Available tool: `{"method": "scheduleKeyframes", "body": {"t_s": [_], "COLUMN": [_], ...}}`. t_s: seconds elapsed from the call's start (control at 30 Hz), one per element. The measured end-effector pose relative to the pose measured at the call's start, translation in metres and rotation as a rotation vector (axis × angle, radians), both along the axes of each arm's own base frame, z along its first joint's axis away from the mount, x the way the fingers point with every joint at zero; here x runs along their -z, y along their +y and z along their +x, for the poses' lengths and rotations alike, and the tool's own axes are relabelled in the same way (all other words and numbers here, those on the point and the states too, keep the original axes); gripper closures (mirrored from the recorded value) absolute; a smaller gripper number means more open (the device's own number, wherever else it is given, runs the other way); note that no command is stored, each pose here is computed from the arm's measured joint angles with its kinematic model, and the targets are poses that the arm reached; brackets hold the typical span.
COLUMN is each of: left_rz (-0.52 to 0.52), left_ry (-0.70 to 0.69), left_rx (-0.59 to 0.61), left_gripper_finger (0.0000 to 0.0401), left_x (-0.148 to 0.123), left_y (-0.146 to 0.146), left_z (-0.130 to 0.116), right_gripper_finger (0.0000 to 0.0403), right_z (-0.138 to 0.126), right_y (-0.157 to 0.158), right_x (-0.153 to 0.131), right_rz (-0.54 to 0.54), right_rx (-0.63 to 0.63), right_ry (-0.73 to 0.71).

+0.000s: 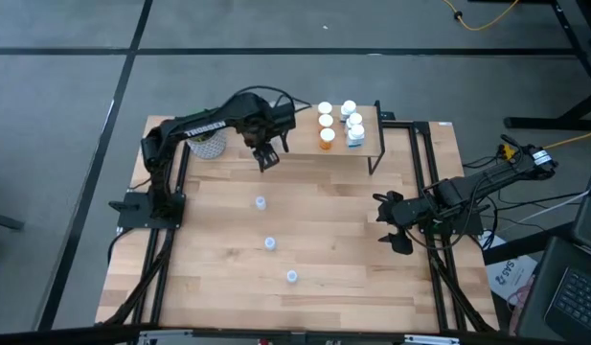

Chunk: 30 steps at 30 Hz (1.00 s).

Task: Pick and place medicine bottles onto shelf by color
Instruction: Put the transparent pill bottle on the shelf aligned with the other transparent pill bottles, then put the top white pill bottle on the shelf

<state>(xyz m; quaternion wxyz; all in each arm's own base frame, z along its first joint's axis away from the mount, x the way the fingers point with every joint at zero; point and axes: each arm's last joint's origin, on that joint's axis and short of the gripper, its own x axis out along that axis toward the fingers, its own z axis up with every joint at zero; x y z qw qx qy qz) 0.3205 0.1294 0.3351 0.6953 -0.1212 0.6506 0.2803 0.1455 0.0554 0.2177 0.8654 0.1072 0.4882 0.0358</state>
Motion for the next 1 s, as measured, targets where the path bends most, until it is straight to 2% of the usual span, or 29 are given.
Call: {"method": "scheduleKeyframes", "body": {"t_s": [0.1, 0.43, 0.87, 1.0], "left_rz": [0.005, 0.119, 0.131, 0.083], "left_ry": [0.003, -0.098, -0.078, -0.035], "left_rx": [-0.003, 0.029, 0.016, 0.02], "left_gripper_finger": [0.0233, 0.0233, 0.0233, 0.0233], "left_x": [0.013, 0.012, 0.012, 0.009], "left_y": [0.003, 0.013, 0.018, 0.014], "left_z": [0.003, 0.014, 0.011, 0.003], "right_gripper_finger": [0.0085, 0.0085, 0.0085, 0.0085], "right_z": [0.0, 0.0, 0.0, 0.0], "right_y": [0.0, 0.0, 0.0, 0.0], "right_x": [0.0, 0.0, 0.0, 0.0], "right_rz": [0.0, 0.001, 0.0, 0.001], "right_rx": [0.0, 0.002, 0.001, 0.002], "right_ry": [0.0, 0.0, 0.0, 0.0]}}
